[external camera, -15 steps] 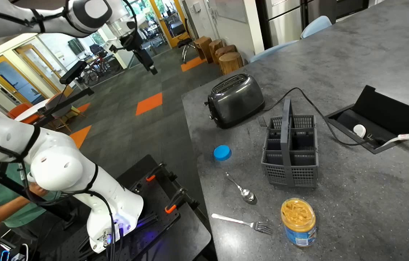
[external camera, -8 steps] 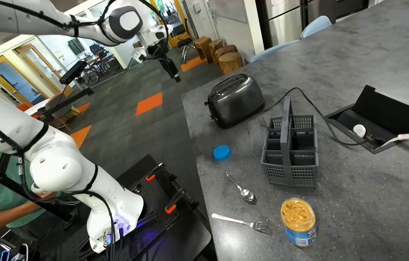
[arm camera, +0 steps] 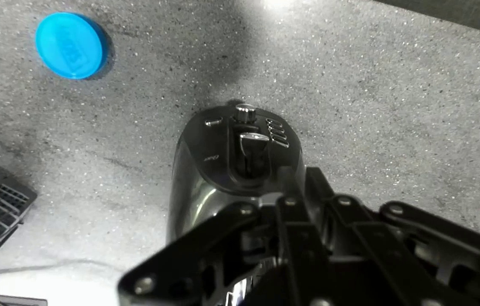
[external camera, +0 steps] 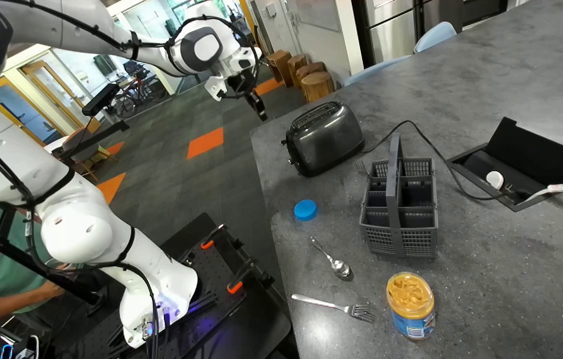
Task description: Push the lever on the black toaster downwards
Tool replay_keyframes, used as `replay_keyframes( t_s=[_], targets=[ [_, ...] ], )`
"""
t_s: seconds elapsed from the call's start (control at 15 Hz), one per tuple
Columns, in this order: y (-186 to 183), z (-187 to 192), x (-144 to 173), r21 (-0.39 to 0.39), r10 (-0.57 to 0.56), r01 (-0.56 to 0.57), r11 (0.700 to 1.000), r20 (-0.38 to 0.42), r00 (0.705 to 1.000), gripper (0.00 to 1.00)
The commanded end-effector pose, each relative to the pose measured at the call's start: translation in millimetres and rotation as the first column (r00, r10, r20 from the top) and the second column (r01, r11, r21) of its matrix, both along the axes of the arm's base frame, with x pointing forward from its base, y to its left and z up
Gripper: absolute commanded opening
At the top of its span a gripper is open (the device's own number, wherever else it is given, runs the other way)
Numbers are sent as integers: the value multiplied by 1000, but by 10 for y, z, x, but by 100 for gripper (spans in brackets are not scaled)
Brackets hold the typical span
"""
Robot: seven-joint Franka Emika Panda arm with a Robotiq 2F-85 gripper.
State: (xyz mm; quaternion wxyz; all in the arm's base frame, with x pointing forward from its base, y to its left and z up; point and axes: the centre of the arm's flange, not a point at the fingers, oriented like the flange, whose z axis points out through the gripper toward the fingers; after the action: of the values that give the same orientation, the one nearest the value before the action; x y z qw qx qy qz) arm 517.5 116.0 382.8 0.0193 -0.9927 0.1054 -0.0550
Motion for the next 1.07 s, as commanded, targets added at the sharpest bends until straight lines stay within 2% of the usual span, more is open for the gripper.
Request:
replay_keyframes(
  t_s=[0.0, 0.27, 0.33, 0.67, 1.0],
  targets=[
    [-64, -194, 22, -34, -54, 55, 998, 23, 998, 0],
    [-121, -289, -117, -47, -110, 110, 993, 10, 994, 0],
    [-129, -303, -9, -40, -76, 75, 996, -6, 997, 1],
    [-130, -331, -33, -41, -87, 87, 995, -12, 996, 0],
    [-93, -544, 23, -44, -97, 96, 994, -11, 995, 0]
  ],
)
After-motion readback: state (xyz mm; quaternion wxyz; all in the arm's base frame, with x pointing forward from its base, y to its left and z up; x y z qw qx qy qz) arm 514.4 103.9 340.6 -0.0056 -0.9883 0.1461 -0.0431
